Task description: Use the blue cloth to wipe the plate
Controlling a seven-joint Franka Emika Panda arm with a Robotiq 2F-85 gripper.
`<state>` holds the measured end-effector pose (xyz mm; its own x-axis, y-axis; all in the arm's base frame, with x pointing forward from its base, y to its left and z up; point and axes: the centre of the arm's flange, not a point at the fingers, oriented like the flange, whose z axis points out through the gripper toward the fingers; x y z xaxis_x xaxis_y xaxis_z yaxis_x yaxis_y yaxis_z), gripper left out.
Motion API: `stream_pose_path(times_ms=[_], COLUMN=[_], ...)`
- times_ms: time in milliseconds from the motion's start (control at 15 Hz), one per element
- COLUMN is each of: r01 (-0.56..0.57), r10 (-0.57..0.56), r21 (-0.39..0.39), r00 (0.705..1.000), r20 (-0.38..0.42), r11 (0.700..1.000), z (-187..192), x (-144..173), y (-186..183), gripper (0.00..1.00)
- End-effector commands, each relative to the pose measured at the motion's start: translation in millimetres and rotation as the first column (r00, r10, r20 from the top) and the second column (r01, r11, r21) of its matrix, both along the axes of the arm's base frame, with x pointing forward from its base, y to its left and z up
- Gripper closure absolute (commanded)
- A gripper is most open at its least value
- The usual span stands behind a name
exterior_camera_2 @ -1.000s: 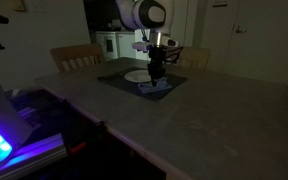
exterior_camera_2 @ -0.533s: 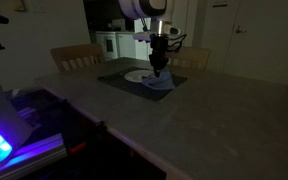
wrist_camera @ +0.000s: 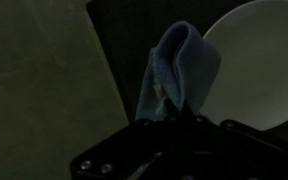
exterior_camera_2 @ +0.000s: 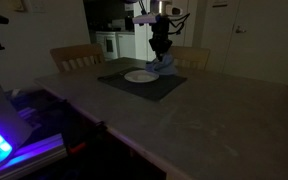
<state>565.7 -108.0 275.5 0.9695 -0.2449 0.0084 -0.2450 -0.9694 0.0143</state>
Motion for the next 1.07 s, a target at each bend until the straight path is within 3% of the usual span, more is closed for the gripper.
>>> stream_pose_path(times_ms=[0,267,1000], r01=[-0.117,-0.200,-0.205], r10=[0.118,0.202,0.215], r21=[0.070,0.136,0.164], r00=[0.993,0.979,0.976], r20=[-0.001,-0.005,-0.042], r11=[0.991,0.970,0.965], z=[1,-21,-97], x=[8,7,12], y=[21,53,72], gripper=[0.98,0.98,0.98])
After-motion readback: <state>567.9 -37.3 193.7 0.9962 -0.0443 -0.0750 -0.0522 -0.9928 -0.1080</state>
